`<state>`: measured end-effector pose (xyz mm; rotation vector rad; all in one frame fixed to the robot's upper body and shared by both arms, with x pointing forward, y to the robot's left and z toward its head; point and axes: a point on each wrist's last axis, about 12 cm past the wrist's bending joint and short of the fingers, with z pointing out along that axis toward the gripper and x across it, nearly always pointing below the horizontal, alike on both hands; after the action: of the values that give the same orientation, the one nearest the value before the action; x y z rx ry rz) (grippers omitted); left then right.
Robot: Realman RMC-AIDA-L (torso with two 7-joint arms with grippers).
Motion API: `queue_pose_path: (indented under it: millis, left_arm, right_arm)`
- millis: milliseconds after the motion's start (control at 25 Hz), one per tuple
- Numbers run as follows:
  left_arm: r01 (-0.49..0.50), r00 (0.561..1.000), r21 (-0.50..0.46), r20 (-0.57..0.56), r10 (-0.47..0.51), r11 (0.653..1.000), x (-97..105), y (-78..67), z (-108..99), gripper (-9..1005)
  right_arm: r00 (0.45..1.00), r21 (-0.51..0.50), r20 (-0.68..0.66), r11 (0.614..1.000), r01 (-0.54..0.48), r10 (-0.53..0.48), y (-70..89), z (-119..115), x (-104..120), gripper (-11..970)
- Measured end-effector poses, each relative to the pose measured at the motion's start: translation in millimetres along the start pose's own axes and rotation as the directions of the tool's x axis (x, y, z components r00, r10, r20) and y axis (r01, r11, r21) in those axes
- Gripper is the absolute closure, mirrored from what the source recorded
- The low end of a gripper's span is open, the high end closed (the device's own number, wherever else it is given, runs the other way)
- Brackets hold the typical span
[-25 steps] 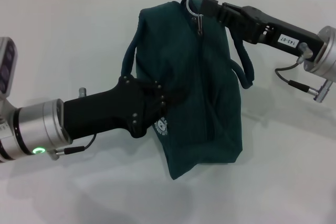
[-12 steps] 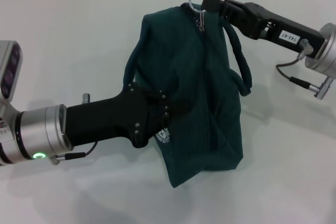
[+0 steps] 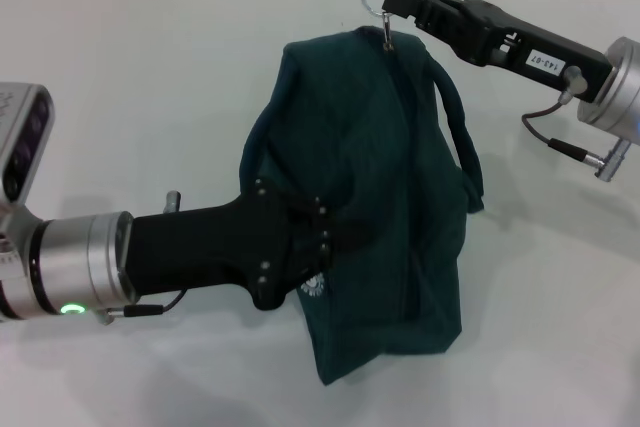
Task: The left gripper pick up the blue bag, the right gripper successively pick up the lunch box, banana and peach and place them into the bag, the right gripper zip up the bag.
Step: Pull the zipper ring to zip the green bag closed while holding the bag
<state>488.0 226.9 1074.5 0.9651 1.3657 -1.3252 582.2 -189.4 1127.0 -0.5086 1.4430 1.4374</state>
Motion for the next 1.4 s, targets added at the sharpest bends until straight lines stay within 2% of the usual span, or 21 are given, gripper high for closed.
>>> queue_pose_path:
  millis: [320,680,840,880,920,1040,1280,1400]
  left_arm:
    - [-0.008,1.0,0.054,0.008,0.008,0.999,-1.9,-7.2,-6.4,921]
    - [0.004,1.0,0.021,0.017,-0.004,1.0,1.6,-12.0,-19.9,916]
    - [0.011,1.0,-0.08,0.028,-0.009,0.997,3.2,-6.2,-29.1,914]
    - [0.02,0.999,-0.173,0.041,-0.013,0.985,4.2,-0.1,-36.7,913]
    - [0.02,0.999,-0.173,0.041,-0.013,0.985,4.2,-0.1,-36.7,913]
    - [0.025,0.998,-0.273,0.055,-0.01,0.962,5.0,7.2,-43.9,911]
    - [-0.003,0.997,-0.343,0.07,0.028,0.939,4.2,11.7,-48.2,908]
    - [-0.049,0.993,-0.372,0.082,0.086,0.927,5.9,9.4,-48.7,906]
  right_arm:
    - [1.0,0.061,-0.006,0.998,0.001,0.0,-7.1,-1.3,0.4,945]
    - [1.0,0.111,0.0,0.994,0.005,-0.005,-12.1,-6.6,1.9,945]
    - [0.999,0.111,0.033,0.994,-0.013,0.01,-10.0,-15.3,3.7,945]
    - [0.999,0.105,0.042,0.994,-0.02,0.016,-8.7,-17.5,4.4,945]
    - [0.999,0.101,0.048,0.994,-0.026,0.022,-7.7,-19.0,5.1,945]
    - [0.994,0.096,0.084,0.993,-0.071,0.063,-3.5,-29.7,11.0,945]
    - [0.984,0.09,0.138,0.988,-0.127,0.114,1.6,-44.1,17.7,945]
    - [0.98,0.086,0.156,0.987,-0.138,0.123,2.0,-45.6,16.5,945]
